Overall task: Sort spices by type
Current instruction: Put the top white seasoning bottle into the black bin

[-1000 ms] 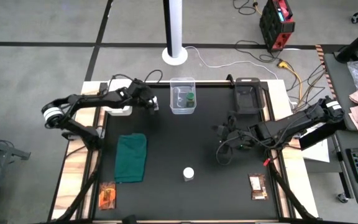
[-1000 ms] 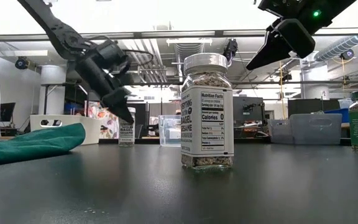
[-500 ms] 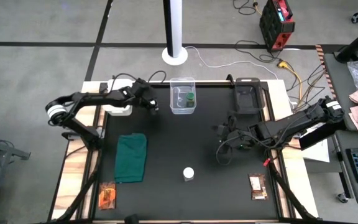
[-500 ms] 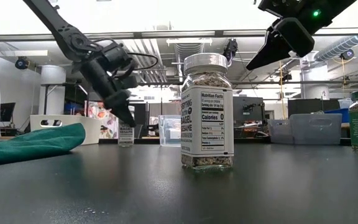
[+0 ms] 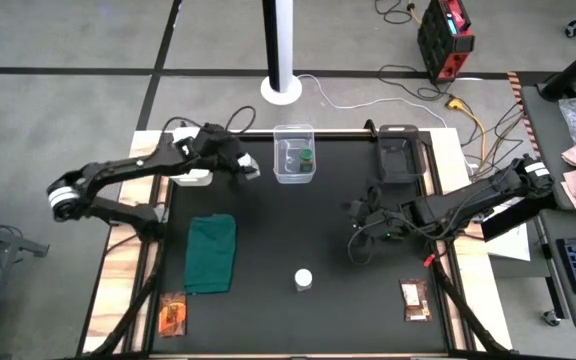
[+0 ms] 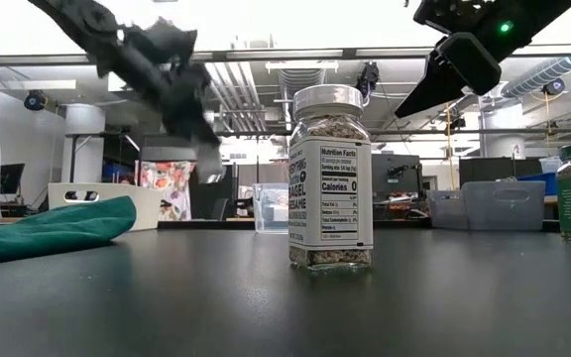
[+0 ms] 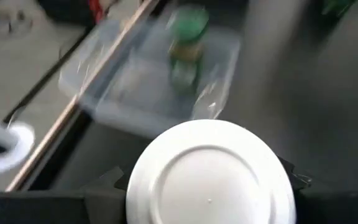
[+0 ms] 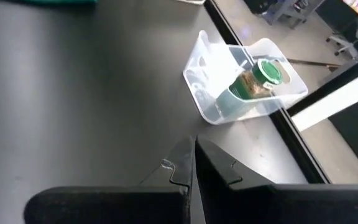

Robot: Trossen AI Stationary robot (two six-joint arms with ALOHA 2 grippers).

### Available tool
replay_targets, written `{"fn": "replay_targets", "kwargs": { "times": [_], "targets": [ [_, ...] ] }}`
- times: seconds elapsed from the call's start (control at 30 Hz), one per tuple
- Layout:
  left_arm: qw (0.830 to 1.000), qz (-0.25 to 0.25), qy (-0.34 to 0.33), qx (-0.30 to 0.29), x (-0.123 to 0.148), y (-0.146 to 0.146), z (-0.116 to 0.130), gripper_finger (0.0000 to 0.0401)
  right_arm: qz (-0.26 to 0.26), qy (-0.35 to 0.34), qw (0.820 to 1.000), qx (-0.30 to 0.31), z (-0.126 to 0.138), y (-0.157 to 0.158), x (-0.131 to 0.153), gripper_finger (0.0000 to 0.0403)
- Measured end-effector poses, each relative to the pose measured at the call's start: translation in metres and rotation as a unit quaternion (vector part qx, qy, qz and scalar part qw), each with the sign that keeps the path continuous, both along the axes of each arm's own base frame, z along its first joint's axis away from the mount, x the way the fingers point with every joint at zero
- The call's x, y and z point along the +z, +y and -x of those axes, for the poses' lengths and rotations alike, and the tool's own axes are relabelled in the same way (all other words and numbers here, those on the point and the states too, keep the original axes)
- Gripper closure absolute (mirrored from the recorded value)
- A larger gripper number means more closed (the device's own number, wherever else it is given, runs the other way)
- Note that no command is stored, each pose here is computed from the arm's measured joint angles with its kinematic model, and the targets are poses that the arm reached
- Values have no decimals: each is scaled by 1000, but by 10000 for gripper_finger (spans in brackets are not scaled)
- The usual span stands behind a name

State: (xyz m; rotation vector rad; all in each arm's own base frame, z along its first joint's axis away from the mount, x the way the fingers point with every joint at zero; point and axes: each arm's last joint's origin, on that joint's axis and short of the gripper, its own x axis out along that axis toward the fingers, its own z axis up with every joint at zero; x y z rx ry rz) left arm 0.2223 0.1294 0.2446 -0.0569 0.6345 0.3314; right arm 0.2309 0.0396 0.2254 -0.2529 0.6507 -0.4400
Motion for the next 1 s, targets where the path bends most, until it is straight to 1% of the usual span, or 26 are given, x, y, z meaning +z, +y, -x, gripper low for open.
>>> {"fn": "replay_targets", "kwargs": {
  "times": [0.07, 0.13, 0.2, 0.27, 0.33, 0.43, 0.53, 0.67, 0.8, 0.87, 1.0],
  "targets": [
    [1000, 0, -20, -20, 10, -15, -6, 223, -2, -10, 1000, 6, -1, 1, 0, 393],
    [998, 1, -36, -54, 16, -33, -15, 223, -7, -27, 999, 17, -4, 2, 3, 393],
    [995, -9, -57, -83, 22, -51, -24, 223, -10, -51, 998, 25, -7, 3, 7, 390],
    [992, -31, -85, -92, 28, -68, -33, 223, -13, -79, 996, 29, -10, 4, 12, 387],
    [988, -46, -105, -102, 30, -85, -41, 223, -28, -102, 993, 44, -13, 5, 16, 380],
    [983, -63, -122, -118, 29, -109, -51, 223, -52, -124, 988, 71, -16, 8, 19, 358],
    [980, -80, -140, -118, 28, -125, -59, 223, -54, -136, 986, 76, -16, 10, 22, 321],
    [972, -93, -171, -129, 26, -135, -69, 223, -45, -153, 984, 83, -18, 10, 26, 254],
    [968, -93, -195, -130, 24, -137, -78, 223, -41, -171, 978, 116, -20, 12, 31, 181],
    [966, -93, -204, -126, 22, -136, -81, 223, -33, -183, 975, 122, -21, 13, 34, 148],
    [957, -89, -239, -141, 22, -139, -89, 223, -25, -189, 974, 125, -22, 12, 36, 95]
  ]
}}
